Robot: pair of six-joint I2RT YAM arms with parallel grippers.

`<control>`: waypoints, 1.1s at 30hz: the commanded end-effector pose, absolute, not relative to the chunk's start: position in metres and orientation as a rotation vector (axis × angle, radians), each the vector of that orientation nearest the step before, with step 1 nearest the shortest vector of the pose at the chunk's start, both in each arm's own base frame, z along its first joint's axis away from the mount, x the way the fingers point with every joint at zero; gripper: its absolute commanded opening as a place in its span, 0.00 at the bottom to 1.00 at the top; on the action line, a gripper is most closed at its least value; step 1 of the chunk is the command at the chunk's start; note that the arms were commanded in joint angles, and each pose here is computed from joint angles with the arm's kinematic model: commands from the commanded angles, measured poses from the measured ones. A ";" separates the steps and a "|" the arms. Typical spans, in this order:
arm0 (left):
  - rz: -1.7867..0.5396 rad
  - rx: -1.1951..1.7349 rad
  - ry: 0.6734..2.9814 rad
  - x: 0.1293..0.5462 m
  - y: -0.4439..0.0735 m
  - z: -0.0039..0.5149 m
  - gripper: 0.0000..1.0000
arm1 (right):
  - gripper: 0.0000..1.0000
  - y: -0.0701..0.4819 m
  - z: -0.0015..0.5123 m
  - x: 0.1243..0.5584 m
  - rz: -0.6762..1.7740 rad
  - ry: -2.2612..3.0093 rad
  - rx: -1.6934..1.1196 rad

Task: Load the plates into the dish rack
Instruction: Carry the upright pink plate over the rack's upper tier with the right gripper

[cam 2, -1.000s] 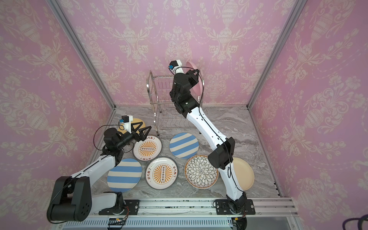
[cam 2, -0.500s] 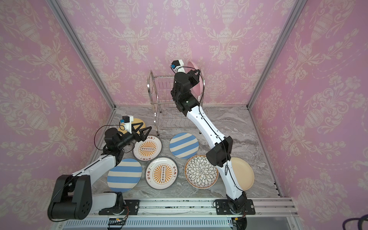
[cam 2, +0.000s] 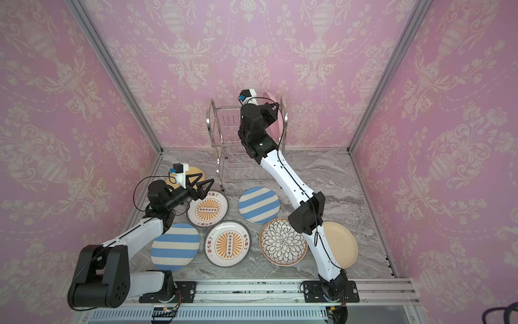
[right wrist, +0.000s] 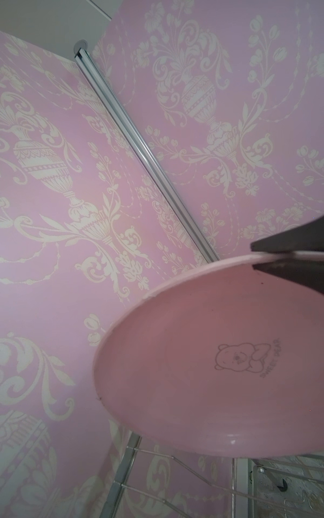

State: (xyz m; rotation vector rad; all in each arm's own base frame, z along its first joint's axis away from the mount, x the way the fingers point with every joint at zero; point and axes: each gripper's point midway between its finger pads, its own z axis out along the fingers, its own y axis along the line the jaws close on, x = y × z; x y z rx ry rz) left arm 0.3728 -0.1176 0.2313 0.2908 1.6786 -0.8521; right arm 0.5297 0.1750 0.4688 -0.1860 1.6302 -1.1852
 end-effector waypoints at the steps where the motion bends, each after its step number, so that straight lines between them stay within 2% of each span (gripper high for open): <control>1: -0.890 0.311 1.681 0.367 -0.124 0.229 0.99 | 0.02 0.166 0.476 0.513 -1.153 1.666 -0.153; 6: -0.899 0.317 1.678 0.367 -0.125 0.232 0.99 | 0.03 0.166 0.468 0.514 -1.177 1.685 -0.169; 9: -0.896 0.318 1.681 0.365 -0.124 0.231 0.99 | 0.22 0.167 0.470 0.514 -1.152 1.682 -0.161; 12: -0.894 0.314 1.685 0.365 -0.124 0.230 0.99 | 0.30 0.167 0.468 0.513 -1.135 1.692 -0.170; 22: -0.897 0.310 1.689 0.366 -0.124 0.228 0.99 | 0.40 0.166 0.468 0.500 -0.896 1.736 -0.156; 28: -0.900 0.309 1.690 0.366 -0.124 0.227 0.99 | 0.38 0.154 0.465 0.499 -0.825 1.765 -0.115; 33: -0.900 0.306 1.695 0.367 -0.124 0.225 0.99 | 0.28 0.153 0.464 0.504 -0.774 1.766 -0.093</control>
